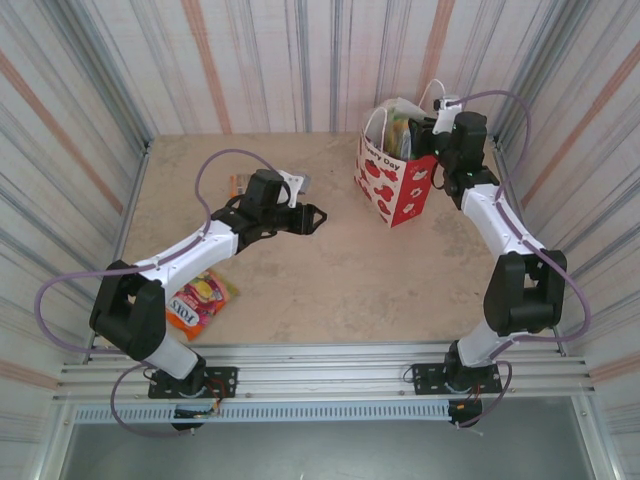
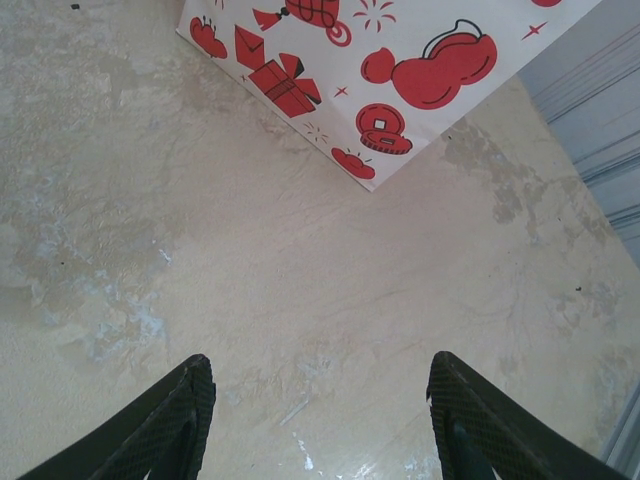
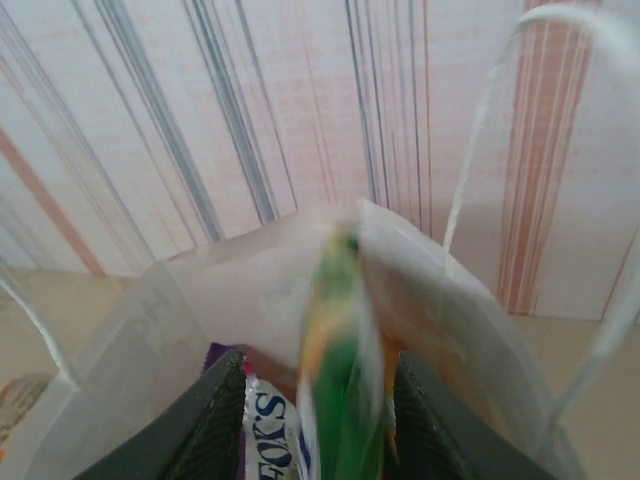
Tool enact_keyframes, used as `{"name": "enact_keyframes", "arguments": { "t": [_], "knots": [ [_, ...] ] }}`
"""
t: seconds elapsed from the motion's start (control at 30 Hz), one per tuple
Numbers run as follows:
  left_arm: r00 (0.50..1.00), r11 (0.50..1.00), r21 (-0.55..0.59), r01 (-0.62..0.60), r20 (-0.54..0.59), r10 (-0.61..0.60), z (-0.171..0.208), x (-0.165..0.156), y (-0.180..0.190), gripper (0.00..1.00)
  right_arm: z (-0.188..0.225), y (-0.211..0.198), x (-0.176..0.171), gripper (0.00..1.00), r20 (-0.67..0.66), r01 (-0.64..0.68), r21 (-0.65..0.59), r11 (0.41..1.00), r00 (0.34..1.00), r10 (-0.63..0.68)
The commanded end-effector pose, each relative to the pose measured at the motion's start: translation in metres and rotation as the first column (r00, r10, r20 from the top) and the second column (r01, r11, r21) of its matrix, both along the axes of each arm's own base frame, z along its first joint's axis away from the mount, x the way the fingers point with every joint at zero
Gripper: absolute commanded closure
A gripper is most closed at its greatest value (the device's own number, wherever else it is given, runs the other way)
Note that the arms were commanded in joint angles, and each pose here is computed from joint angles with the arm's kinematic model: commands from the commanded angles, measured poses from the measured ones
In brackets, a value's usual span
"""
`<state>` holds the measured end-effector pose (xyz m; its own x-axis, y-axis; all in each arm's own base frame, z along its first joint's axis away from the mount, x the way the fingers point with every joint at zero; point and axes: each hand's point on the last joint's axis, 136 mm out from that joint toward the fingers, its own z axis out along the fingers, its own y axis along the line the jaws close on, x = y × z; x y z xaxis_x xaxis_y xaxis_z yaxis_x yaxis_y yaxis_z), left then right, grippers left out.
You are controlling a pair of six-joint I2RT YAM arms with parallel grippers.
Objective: Place the snacks into the paper bag
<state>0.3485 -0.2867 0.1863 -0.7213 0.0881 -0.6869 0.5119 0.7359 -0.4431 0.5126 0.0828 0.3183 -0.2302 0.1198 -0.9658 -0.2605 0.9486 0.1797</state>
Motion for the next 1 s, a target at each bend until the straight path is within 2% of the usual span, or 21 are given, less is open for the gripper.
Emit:
{"name": "enact_keyframes", "arguments": {
  "t": [0.0,0.27,0.57,0.77,0.97],
  "knots": [
    [1.0,1.0,0.009,0.002,0.014,-0.002,0.011,0.002,0.004,0.39,0.04,-0.001,-0.015,0.56,0.09,0.012,-0.019,1.0,0.996,-0.01],
    [0.998,0.999,0.025,-0.038,-0.056,0.039,0.016,-0.012,0.018,0.39,0.045,0.02,-0.081,0.53,0.062,-0.038,-0.063,0.997,0.997,0.041],
    [0.944,0.974,0.121,-0.191,-0.25,0.216,-0.002,-0.033,0.067,0.39,-0.01,0.102,-0.178,0.5,-0.123,-0.215,-0.014,0.976,0.97,0.212],
    [0.872,0.929,0.039,-0.367,-0.333,0.359,-0.01,-0.013,0.12,0.4,-0.049,0.15,-0.218,0.49,-0.186,-0.273,0.048,0.961,0.943,0.277],
    [0.805,0.872,0.06,-0.486,-0.357,0.474,-0.03,0.017,0.167,0.43,-0.082,0.2,-0.236,0.49,-0.242,-0.337,0.098,0.936,0.905,0.351]
  ]
}}
